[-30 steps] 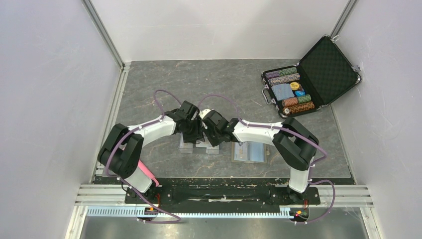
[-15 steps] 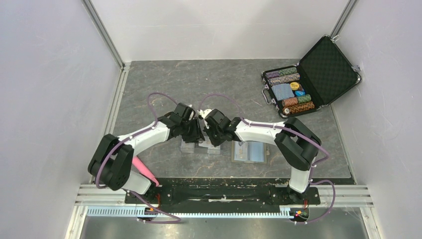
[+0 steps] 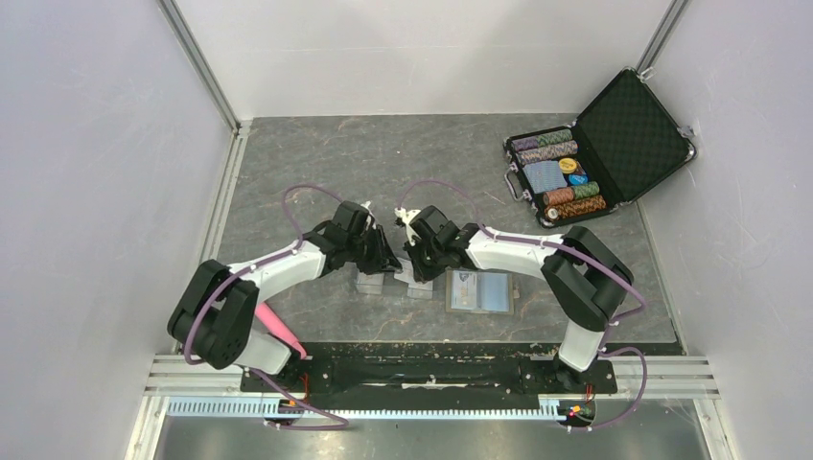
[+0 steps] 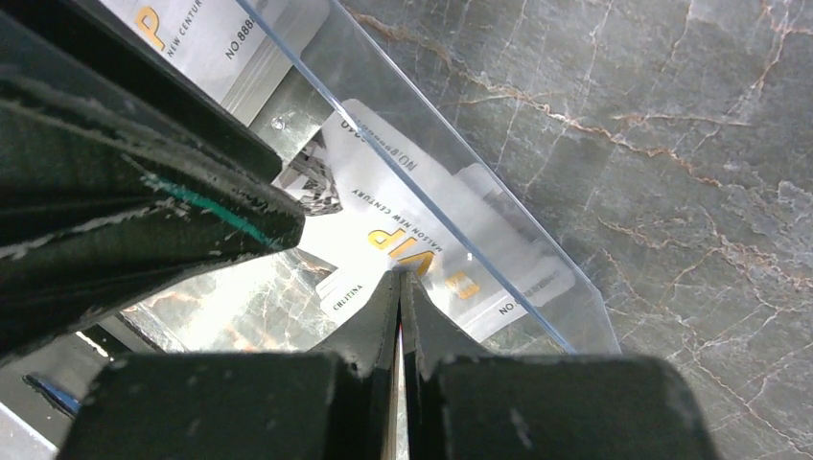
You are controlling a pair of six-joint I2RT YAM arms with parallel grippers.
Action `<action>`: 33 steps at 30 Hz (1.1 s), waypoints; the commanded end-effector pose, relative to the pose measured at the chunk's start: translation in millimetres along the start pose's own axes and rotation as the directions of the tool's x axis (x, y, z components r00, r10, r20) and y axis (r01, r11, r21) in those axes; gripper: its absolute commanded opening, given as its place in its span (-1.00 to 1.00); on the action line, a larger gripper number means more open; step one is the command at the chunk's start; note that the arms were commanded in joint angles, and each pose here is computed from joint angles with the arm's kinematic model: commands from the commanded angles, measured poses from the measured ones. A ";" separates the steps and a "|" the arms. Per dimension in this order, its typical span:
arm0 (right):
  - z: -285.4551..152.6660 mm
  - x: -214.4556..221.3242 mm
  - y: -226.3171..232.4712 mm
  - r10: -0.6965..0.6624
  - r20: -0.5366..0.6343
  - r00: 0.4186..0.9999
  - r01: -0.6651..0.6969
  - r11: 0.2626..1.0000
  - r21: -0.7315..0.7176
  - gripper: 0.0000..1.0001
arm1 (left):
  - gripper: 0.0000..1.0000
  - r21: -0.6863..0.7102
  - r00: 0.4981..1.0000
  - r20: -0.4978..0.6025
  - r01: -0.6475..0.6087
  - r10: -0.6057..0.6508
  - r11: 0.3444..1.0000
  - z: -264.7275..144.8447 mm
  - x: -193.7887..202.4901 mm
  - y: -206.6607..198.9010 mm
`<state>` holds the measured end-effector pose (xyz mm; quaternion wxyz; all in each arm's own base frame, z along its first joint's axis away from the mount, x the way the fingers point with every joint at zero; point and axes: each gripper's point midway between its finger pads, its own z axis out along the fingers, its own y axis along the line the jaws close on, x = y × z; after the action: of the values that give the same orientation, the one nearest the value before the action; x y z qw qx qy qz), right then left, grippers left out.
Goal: Put the credit cards into the card holder
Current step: Pick up the credit card from the storage box.
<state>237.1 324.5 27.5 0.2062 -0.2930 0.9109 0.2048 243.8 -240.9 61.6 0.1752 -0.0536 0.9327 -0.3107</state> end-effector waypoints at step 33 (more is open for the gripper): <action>-102.5 -39.9 -42.3 0.138 0.168 0.976 -0.141 0.990 0.007 -1.00 | -0.26 -0.109 0.997 -0.048 -0.067 0.062 0.992 14.8 2.3 -0.4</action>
<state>265.2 261.3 107.3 0.2522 -0.1998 0.9183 0.2305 240.9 -281.4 46.0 0.1303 -0.0253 0.9291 -0.3451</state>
